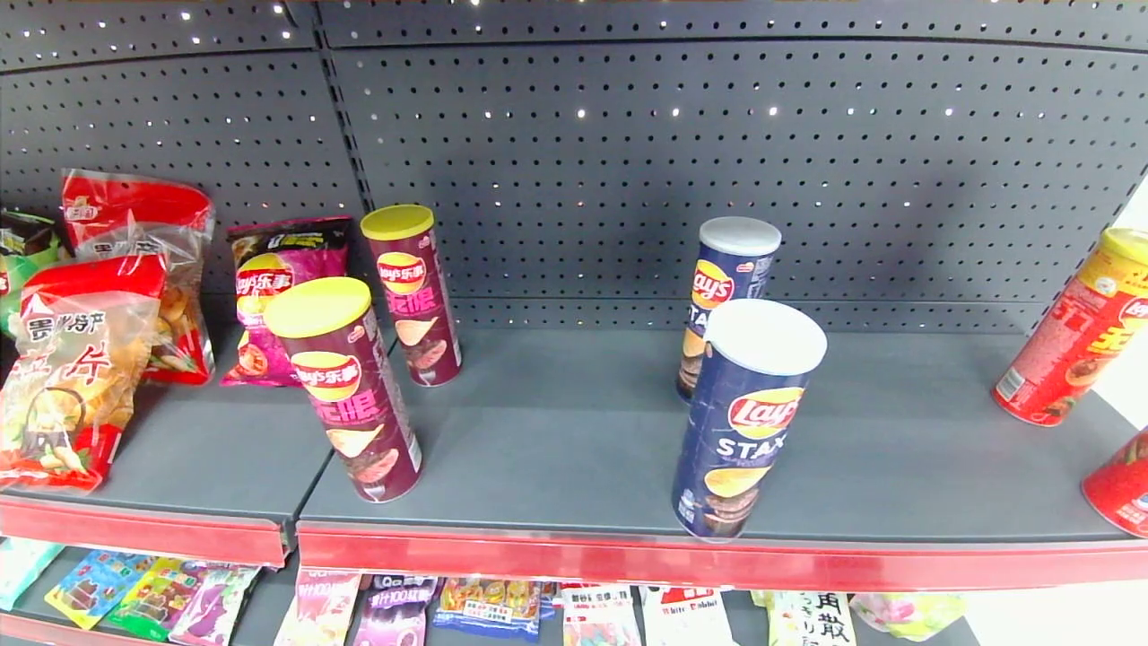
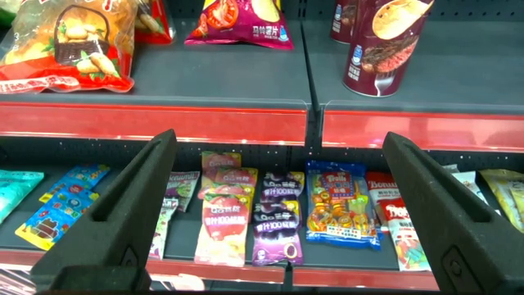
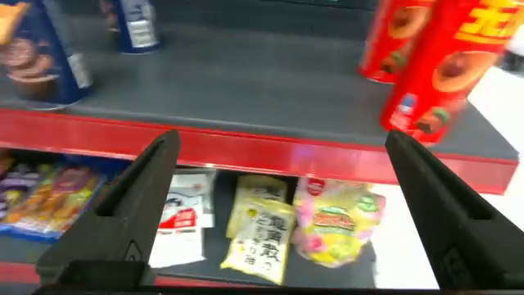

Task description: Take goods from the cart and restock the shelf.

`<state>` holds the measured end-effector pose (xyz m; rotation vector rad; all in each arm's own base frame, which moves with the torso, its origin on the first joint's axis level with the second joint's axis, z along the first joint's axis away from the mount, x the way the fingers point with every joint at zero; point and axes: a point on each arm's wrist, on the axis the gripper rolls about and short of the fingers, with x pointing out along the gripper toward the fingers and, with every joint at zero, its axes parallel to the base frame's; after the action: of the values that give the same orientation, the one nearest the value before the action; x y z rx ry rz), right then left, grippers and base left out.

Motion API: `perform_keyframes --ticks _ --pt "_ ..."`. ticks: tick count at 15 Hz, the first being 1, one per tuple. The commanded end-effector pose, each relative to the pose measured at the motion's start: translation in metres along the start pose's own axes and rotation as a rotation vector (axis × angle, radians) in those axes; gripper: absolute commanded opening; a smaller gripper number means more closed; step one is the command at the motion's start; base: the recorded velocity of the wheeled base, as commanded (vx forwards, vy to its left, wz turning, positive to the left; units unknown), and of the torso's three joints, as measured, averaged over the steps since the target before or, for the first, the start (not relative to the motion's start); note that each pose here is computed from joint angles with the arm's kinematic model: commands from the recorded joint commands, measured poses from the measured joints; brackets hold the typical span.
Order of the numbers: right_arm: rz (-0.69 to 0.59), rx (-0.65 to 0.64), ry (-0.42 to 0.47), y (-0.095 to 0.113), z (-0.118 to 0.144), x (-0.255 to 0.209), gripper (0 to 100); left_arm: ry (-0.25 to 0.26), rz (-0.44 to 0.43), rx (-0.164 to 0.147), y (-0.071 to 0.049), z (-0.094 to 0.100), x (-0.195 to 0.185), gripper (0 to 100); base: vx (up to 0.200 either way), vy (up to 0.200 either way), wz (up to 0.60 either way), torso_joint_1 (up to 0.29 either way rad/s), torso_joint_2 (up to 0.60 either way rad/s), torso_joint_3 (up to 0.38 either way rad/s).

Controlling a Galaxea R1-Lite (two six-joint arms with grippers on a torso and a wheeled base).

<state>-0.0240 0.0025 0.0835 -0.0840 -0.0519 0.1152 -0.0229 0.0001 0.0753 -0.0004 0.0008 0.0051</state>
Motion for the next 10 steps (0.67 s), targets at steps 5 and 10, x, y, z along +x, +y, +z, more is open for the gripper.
perform_keyframes --ticks 5,10 --pt "-0.043 0.042 0.013 -0.0005 -0.0041 0.0006 100 0.001 0.001 0.0 0.0 0.0 0.0001 100 0.0 0.0 0.0 0.0 0.0 0.0" --pt "-0.047 0.04 0.05 -0.0004 -0.0079 0.0005 100 0.001 0.001 0.0 0.0 0.0 0.0001 100 0.0 0.0 0.0 0.0 0.0 0.0"
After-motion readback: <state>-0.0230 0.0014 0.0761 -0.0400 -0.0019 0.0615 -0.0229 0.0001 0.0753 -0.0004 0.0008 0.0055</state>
